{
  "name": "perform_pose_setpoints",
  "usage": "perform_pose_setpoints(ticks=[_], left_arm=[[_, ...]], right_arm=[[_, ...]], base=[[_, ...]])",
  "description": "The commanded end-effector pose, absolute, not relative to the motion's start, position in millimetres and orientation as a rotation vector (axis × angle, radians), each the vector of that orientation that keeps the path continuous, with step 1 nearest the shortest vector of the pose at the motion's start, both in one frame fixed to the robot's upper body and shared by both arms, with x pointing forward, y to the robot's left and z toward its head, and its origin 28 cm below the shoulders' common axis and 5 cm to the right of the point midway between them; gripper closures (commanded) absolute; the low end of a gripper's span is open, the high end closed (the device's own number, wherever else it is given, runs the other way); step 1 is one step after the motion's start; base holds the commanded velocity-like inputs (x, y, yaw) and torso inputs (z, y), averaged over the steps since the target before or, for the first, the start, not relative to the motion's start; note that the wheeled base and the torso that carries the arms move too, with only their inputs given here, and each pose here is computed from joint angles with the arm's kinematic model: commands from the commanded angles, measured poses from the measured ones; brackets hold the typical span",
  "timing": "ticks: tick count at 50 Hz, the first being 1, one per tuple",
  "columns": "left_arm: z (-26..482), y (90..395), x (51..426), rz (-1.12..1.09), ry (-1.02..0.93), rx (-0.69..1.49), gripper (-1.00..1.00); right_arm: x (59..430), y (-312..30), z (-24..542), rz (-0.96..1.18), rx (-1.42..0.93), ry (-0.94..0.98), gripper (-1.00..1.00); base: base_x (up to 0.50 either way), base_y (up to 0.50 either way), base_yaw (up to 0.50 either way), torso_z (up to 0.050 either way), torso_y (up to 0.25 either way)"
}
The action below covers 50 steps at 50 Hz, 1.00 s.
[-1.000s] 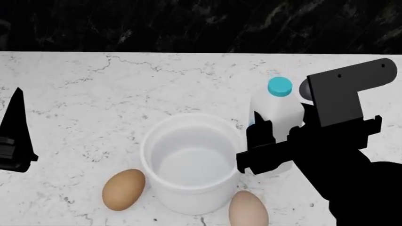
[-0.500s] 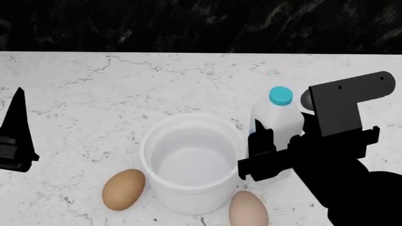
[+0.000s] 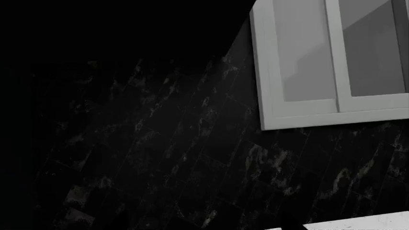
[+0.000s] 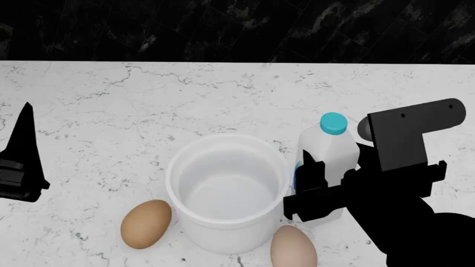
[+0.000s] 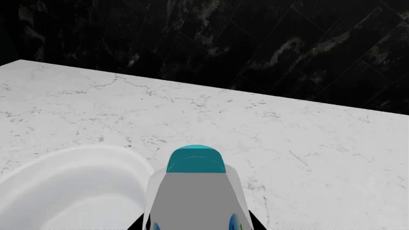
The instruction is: Place the eggs and milk next to the bowl.
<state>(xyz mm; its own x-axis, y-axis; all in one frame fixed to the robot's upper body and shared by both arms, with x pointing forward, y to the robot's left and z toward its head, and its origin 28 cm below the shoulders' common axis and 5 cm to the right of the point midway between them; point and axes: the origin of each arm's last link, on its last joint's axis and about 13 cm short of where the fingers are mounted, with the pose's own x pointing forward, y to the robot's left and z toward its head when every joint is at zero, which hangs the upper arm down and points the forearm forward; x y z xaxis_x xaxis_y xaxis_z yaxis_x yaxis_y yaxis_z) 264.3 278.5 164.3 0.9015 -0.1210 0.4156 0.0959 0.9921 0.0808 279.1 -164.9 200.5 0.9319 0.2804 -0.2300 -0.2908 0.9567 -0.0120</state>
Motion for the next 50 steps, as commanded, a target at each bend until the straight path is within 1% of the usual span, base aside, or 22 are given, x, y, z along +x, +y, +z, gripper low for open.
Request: perform_pose_setpoints(ticks=[1, 35, 36, 50], left_arm=[[164.6, 278.3, 265.8, -0.119, -0.441, 0.057, -1.0], [164.7, 277.2, 265.3, -0.12, -0.437, 0.06, -1.0], [164.6, 277.4, 265.4, -0.12, -0.437, 0.06, -1.0], [162.7, 278.7, 266.1, -0.121, -0.438, 0.059, -1.0]], right_arm=[[283.1, -167.1, 208.3, 0.301, -0.055, 0.159, 1.0], [283.1, -168.8, 200.9, 0.291, -0.037, 0.17, 1.0], [283.0, -168.5, 200.9, 0.294, -0.04, 0.174, -1.0], [283.0, -167.6, 203.7, 0.305, -0.038, 0.169, -1.0]], base=[[0.0, 0.0, 0.0, 0.0, 0.0], [0.0, 0.0, 0.0, 0.0, 0.001], [0.0, 0.0, 0.0, 0.0, 0.0], [0.0, 0.0, 0.0, 0.0, 0.0]])
